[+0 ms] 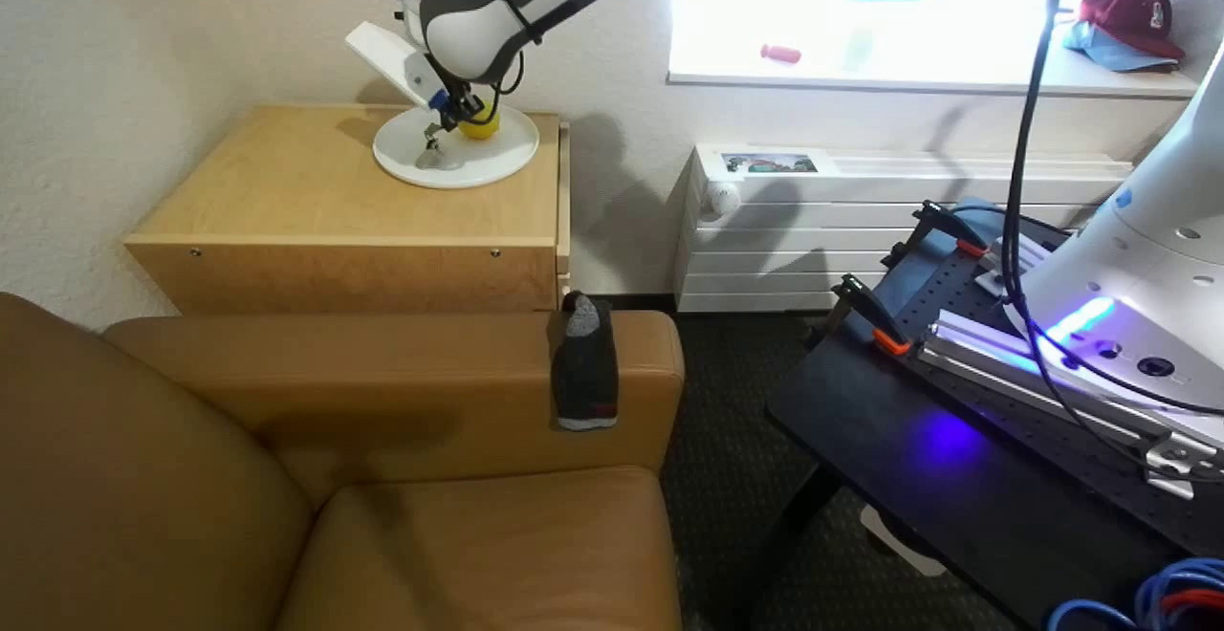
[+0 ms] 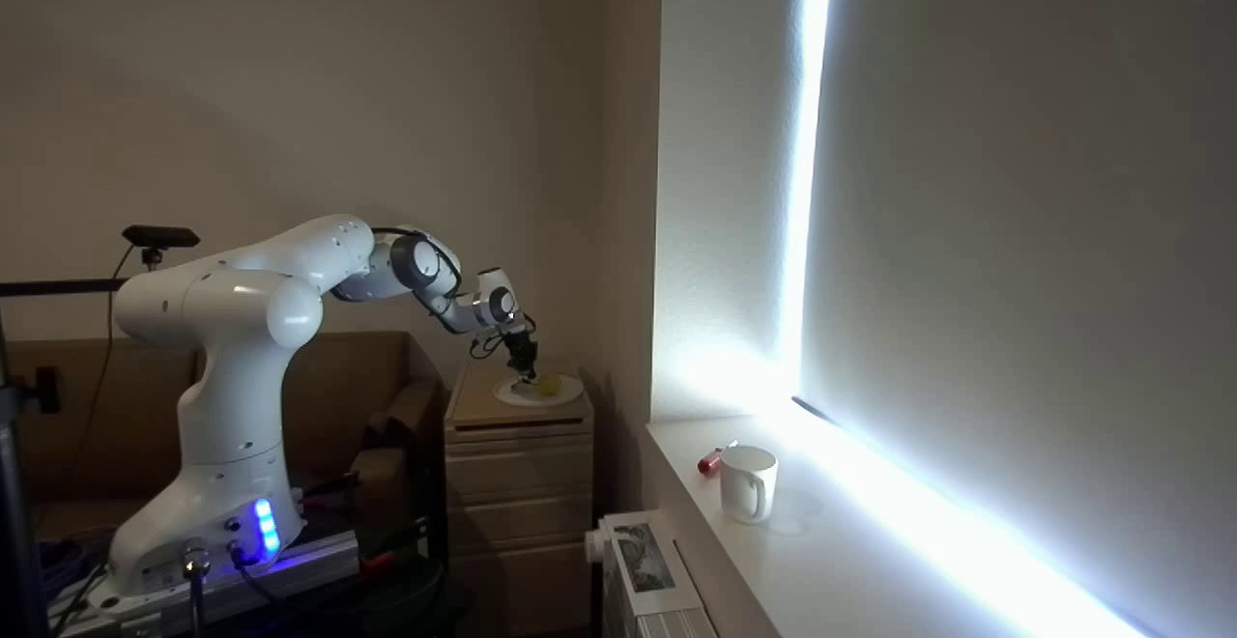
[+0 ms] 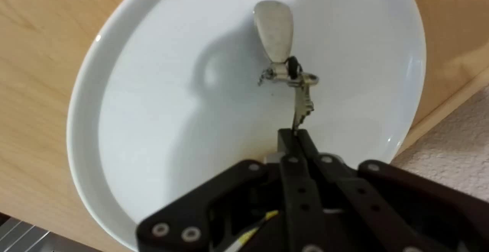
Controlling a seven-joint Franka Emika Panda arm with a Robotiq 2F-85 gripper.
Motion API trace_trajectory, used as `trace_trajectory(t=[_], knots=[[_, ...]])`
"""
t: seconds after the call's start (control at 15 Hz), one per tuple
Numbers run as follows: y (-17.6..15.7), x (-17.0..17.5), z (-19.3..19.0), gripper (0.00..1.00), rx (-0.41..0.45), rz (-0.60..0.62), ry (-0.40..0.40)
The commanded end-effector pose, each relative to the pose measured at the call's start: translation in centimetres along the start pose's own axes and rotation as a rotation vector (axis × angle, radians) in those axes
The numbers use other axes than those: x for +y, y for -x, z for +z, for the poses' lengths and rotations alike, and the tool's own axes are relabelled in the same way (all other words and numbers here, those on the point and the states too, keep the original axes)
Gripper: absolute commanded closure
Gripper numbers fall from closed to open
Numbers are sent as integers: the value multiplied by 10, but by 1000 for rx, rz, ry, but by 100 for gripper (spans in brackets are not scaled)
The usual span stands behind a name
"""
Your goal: Put the keys on the plate, slide the plate to the left, then put the cup on the windowsill on the right side of the nightstand
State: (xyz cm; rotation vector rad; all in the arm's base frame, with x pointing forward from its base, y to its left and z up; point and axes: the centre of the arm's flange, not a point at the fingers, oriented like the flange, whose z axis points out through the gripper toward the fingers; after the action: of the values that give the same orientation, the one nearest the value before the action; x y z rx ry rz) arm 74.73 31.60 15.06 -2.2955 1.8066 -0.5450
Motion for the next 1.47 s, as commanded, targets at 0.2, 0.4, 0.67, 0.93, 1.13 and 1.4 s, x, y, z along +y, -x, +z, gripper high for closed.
trace_trajectory(t=[0.2, 0.4, 0.67, 0.93, 1.13, 1.4], knots=[[19, 5, 18, 99, 42, 32, -170], [22, 3, 15, 99, 37, 48, -258], [17, -3, 6, 70, 54, 83, -289], [10, -8, -8, 47, 42, 92, -238], [5, -12, -41, 25, -85, 110, -141], [-18, -25, -124, 1, -258, 46, -66]])
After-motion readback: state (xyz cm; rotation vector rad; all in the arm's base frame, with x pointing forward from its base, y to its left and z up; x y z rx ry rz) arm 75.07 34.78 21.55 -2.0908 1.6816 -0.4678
